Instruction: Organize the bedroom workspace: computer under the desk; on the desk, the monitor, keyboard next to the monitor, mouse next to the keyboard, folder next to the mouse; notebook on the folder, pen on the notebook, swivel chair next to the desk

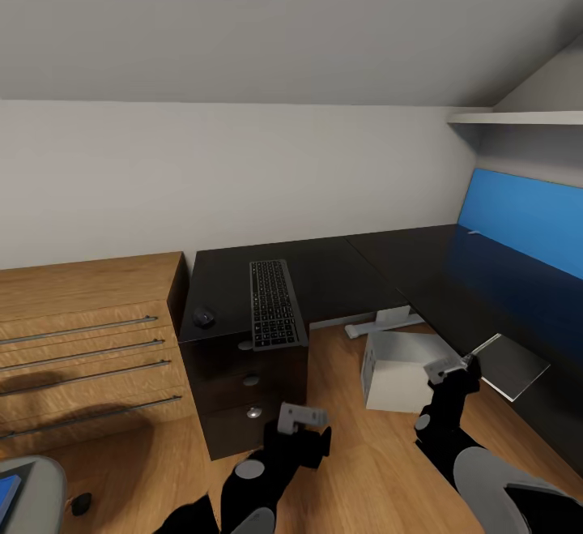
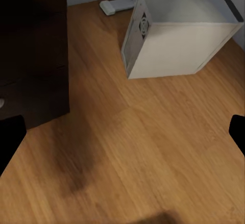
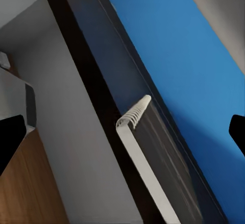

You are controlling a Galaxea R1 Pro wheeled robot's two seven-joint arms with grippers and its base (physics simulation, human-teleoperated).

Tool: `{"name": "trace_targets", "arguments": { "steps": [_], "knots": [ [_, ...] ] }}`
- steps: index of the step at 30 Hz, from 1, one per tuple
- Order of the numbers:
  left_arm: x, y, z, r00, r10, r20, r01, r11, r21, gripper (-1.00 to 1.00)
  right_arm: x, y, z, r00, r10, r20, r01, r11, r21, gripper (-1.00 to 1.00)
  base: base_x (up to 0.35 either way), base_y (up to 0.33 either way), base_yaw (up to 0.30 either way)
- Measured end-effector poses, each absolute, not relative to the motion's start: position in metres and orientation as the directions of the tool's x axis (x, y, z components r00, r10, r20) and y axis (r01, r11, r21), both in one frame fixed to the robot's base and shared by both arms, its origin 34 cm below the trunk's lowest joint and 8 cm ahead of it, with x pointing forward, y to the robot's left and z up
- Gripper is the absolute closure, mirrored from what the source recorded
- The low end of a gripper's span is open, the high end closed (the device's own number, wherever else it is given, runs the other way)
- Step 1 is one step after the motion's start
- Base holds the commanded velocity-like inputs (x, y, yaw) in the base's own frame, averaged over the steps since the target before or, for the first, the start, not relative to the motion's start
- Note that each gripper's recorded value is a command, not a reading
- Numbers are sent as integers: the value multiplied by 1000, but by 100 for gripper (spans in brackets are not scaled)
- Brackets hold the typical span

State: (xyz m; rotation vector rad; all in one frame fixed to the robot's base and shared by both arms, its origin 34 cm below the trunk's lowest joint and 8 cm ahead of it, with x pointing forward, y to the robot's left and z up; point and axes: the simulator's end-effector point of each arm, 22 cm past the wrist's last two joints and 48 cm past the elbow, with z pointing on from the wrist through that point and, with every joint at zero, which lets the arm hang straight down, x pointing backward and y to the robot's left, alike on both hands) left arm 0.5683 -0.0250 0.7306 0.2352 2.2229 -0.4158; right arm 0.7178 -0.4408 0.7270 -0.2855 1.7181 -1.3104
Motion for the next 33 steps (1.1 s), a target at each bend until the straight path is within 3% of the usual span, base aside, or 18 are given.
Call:
{"name": "trace_targets", "arguments": {
  "steps": [12,33],
  "knots": [
    [564,-18,724,-612,29,-790,310,928,-206,-100,709,-478,721,-635,-574,-517,323,411,-853,-100,0,0,0],
    [559,-19,720,-612,47,-789,324,925,-197,-100,706,-497,727,-648,-555,-522,343,400,-850,-100,0,0,0]
  ]
}}
